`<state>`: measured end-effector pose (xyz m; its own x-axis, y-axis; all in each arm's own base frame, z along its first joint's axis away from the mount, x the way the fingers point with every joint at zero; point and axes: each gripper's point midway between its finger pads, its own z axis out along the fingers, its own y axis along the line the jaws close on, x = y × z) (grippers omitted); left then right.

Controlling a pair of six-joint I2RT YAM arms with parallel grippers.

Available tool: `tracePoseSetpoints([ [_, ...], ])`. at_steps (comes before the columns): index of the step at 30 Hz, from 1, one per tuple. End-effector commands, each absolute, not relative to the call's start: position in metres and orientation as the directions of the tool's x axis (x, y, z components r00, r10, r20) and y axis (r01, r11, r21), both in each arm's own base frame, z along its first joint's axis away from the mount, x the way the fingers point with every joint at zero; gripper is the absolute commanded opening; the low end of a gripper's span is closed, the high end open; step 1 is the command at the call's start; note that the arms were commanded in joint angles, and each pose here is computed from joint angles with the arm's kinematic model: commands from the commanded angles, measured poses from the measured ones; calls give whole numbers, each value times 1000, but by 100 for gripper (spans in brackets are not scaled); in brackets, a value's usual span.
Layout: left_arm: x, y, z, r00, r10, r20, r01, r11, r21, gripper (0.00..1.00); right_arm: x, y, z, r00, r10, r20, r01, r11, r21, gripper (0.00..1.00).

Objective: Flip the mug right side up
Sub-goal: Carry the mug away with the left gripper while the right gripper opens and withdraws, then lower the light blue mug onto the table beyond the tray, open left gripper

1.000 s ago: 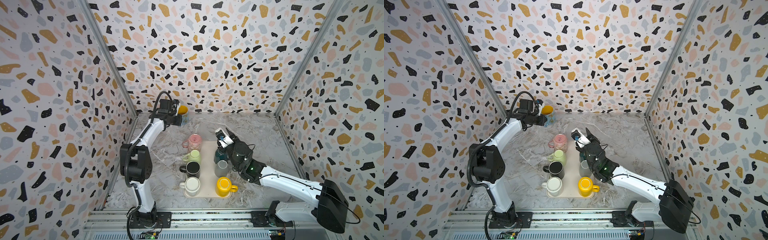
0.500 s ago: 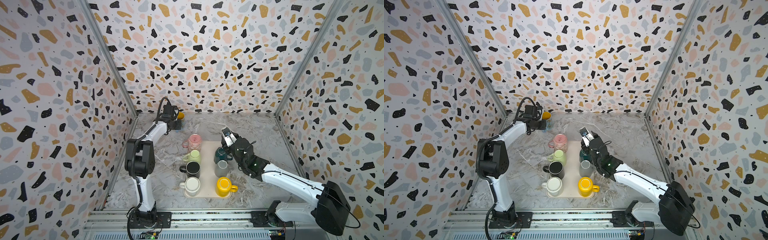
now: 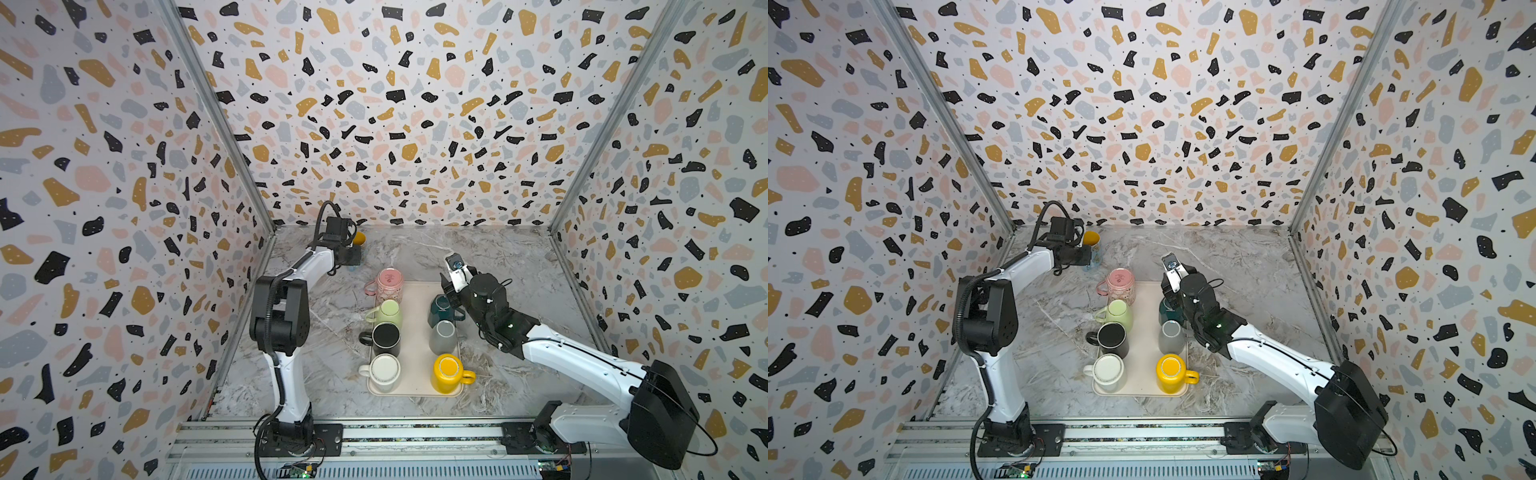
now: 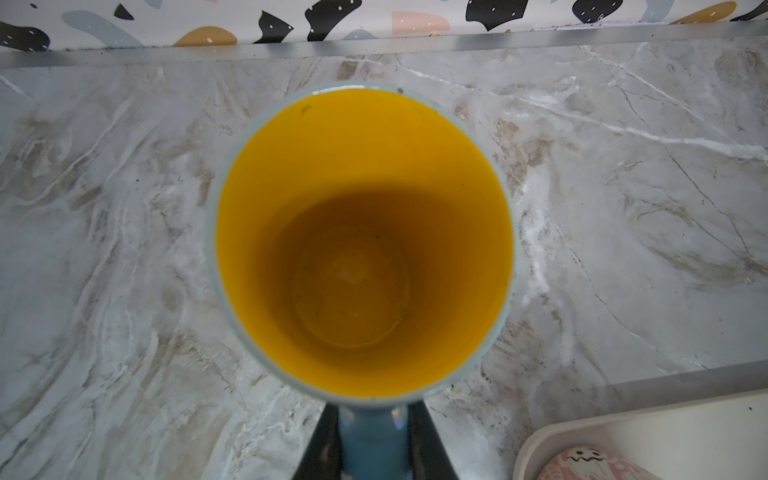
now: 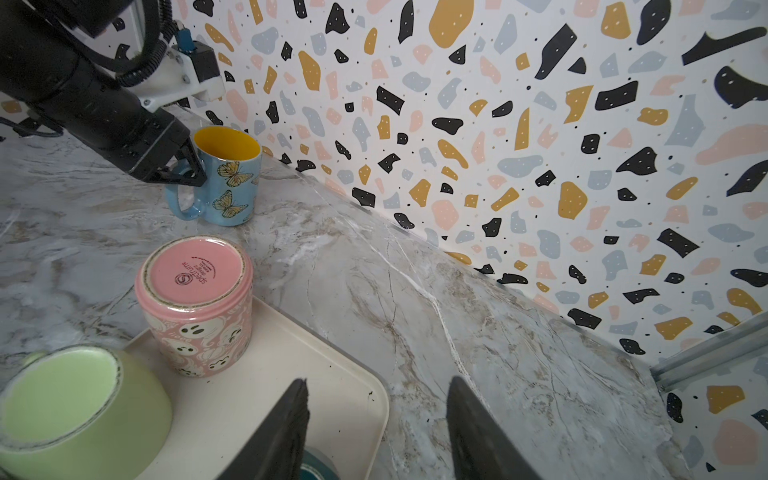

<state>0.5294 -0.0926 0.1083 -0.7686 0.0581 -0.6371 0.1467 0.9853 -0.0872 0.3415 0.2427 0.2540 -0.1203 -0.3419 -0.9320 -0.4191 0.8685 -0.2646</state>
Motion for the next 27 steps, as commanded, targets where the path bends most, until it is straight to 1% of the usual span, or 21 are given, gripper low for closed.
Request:
tracePoseSetpoints([
  [1,557,-89,149,-655,25,-755,149,984,-96,0,343,249,270,-115,-304,-946,-436,871,-227,56],
  [19,543,-90,130,-691,35,-722,174,977,-120,0,343,255,264,-138,-291,-947,-460,865,-199,62],
  [20,541,-90,129,-692,35,-721,174,978,-119,3,343,255,264,-137,-289,-947,-460,866,-198,62],
  [22,539,-89,128,-694,37,-719,174,978,-117,12,343,254,264,-141,-286,-948,-456,868,-194,62],
  [27,535,-86,126,-699,48,-714,170,980,-101,24,344,254,264,-144,-282,-949,-455,870,-190,64],
])
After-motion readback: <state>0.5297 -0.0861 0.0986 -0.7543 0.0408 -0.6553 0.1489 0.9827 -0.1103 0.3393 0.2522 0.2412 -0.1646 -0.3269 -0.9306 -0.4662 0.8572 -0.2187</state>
